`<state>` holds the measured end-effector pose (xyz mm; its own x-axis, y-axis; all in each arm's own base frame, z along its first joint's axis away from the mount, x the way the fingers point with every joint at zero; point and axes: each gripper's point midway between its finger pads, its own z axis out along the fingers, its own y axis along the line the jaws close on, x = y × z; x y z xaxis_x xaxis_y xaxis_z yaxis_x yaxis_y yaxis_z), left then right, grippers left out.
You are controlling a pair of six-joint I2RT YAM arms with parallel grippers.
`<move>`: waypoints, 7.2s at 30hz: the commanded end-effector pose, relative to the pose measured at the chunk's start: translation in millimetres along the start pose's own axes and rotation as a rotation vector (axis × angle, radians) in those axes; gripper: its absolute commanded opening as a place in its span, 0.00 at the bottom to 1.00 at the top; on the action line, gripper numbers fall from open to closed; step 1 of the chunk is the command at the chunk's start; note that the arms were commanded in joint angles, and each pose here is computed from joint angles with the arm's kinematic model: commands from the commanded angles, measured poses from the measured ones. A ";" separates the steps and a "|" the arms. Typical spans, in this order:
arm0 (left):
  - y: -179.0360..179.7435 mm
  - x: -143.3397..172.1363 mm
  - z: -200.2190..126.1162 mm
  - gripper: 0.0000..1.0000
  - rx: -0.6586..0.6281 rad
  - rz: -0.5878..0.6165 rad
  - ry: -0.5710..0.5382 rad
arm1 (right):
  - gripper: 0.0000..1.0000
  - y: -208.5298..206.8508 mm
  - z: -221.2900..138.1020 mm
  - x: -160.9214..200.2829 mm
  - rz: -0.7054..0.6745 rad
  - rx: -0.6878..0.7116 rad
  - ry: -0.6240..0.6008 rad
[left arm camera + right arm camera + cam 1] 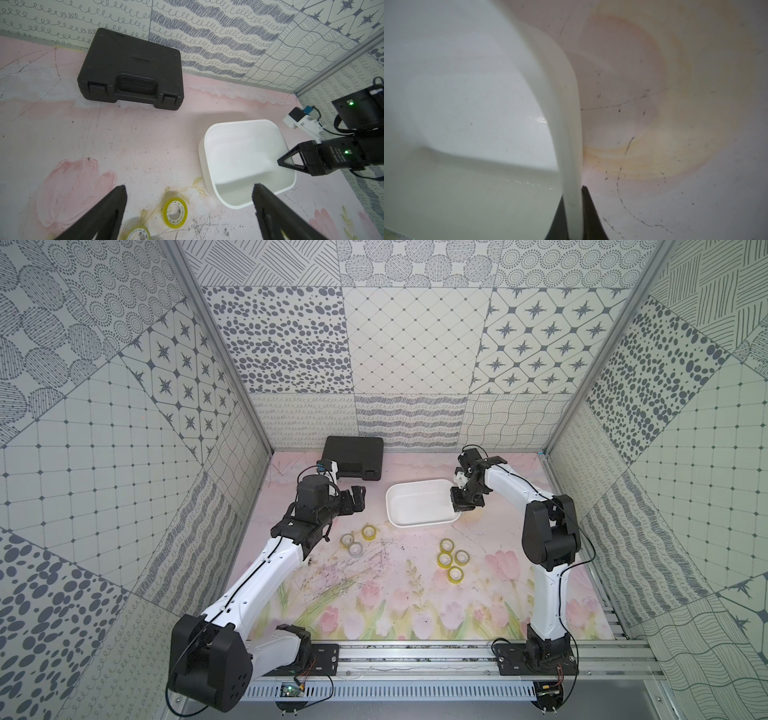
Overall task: Put the transparent tape into the storage box
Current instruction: Move the storage box to the center of the board, then pick up the tape at the center of the board, then place the tape in the storage box, then pick up the tape at the center of the board.
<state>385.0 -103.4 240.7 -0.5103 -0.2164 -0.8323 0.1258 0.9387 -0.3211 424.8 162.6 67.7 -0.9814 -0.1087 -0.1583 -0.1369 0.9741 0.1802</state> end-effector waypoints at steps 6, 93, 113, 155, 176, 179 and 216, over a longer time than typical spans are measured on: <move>-9.1 -6.2 2.8 0.99 0.033 -0.009 -0.022 | 0.00 23.0 14.7 23.3 -0.032 -0.001 0.059; 6.1 33.6 -2.9 0.99 -0.019 -0.090 0.046 | 0.39 -12.2 17.3 156.4 0.286 0.069 -0.003; 5.7 28.5 -3.0 0.99 -0.021 -0.075 0.031 | 0.00 -12.2 7.0 150.1 0.268 0.089 -0.036; 3.3 20.4 -17.0 0.99 -0.034 -0.041 0.034 | 0.00 67.1 22.3 -20.7 -0.102 0.245 -0.152; 8.1 33.0 -13.8 0.99 -0.052 -0.040 0.080 | 0.20 66.0 35.9 -32.8 -0.093 0.274 -0.165; 9.6 36.8 -13.5 0.99 -0.056 -0.046 0.091 | 0.33 67.5 33.8 -34.1 -0.093 0.267 -0.170; 107.8 190.9 37.4 0.58 -0.427 -0.360 0.627 | 0.36 65.1 -94.1 28.1 -0.003 0.111 -0.326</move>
<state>341.1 -56.8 40.8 -0.8504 -0.4235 -0.3123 -0.3622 0.9016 -0.2363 369.8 203.3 150.7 -0.9065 -0.0988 -0.4106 -0.1251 0.9914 0.0377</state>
